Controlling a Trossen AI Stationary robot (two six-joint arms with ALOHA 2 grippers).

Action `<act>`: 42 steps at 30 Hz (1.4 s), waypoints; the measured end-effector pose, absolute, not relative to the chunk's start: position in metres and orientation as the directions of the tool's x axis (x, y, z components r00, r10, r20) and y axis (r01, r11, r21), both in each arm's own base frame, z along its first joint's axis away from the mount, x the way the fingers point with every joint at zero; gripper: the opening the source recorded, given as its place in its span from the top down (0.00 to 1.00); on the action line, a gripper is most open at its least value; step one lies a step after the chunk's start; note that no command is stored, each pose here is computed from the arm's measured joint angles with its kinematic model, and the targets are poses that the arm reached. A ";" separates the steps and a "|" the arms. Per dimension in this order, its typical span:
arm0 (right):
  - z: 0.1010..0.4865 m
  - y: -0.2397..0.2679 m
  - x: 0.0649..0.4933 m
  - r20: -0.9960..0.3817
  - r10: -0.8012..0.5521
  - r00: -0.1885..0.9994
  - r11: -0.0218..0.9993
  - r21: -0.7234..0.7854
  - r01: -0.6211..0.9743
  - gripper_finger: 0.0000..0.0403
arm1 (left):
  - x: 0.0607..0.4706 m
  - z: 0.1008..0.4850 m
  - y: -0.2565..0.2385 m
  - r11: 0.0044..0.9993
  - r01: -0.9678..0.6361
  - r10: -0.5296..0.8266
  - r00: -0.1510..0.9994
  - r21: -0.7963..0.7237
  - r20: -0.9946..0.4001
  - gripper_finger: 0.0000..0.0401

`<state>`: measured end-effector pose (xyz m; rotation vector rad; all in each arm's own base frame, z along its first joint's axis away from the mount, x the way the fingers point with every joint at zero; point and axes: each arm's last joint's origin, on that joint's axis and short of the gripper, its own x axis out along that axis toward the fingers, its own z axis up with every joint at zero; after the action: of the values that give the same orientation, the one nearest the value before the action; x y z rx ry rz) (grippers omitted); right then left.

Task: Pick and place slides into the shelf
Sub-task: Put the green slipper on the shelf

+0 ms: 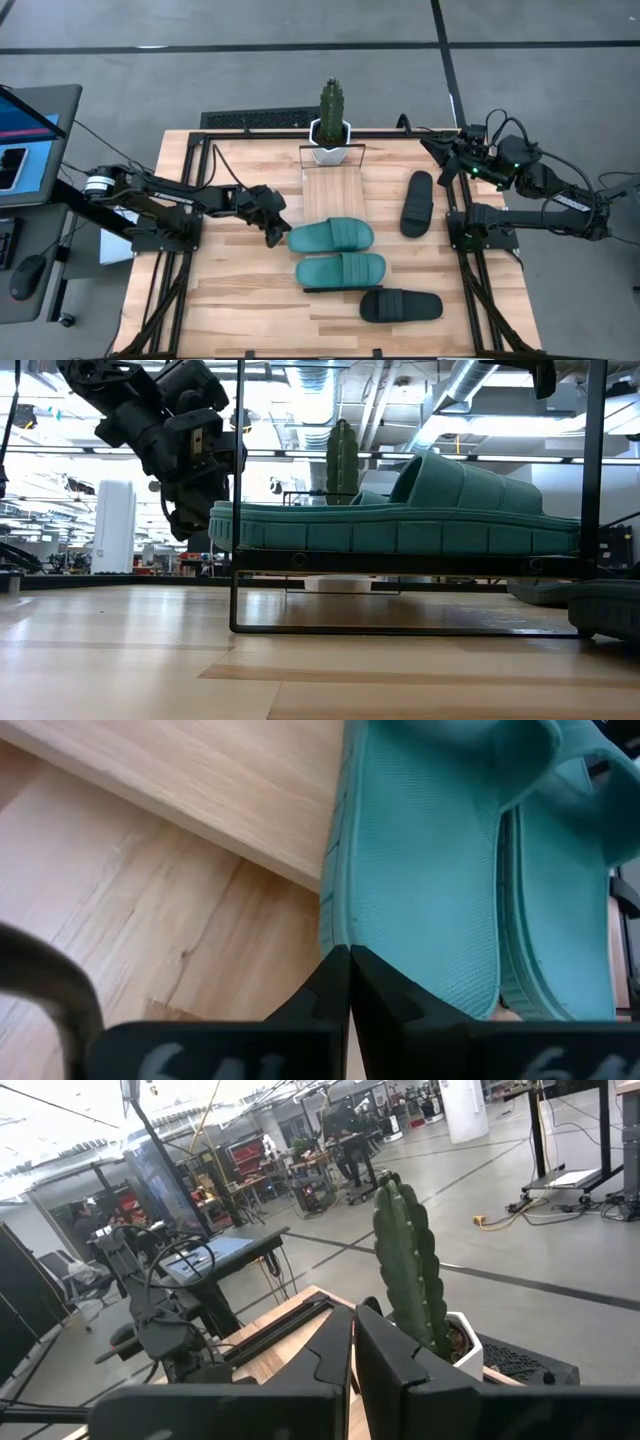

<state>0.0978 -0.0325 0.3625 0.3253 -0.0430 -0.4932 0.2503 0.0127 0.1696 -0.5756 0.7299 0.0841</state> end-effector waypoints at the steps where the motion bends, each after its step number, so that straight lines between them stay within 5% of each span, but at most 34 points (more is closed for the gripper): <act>1: 0.362 -0.033 0.098 -0.037 -0.472 0.881 0.830 0.317 0.458 0.98 | 0.250 0.170 0.013 0.844 -0.262 -0.126 0.750 -0.467 -0.649 1.00; 33: 0.362 -0.030 0.100 -0.045 -0.384 0.922 0.866 0.330 0.377 0.98 | 0.255 0.176 0.007 0.877 -0.163 -0.153 0.797 -0.452 -0.584 1.00; 42: 0.333 -0.031 0.121 -0.347 -0.235 0.908 0.876 0.329 0.352 0.98 | 0.235 0.187 0.006 0.883 -0.225 -0.112 0.751 -0.411 -0.651 1.00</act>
<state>0.1213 -0.0313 0.3327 0.3982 0.3041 -0.3114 0.2348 0.0059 0.1872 -0.4952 0.7266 0.0647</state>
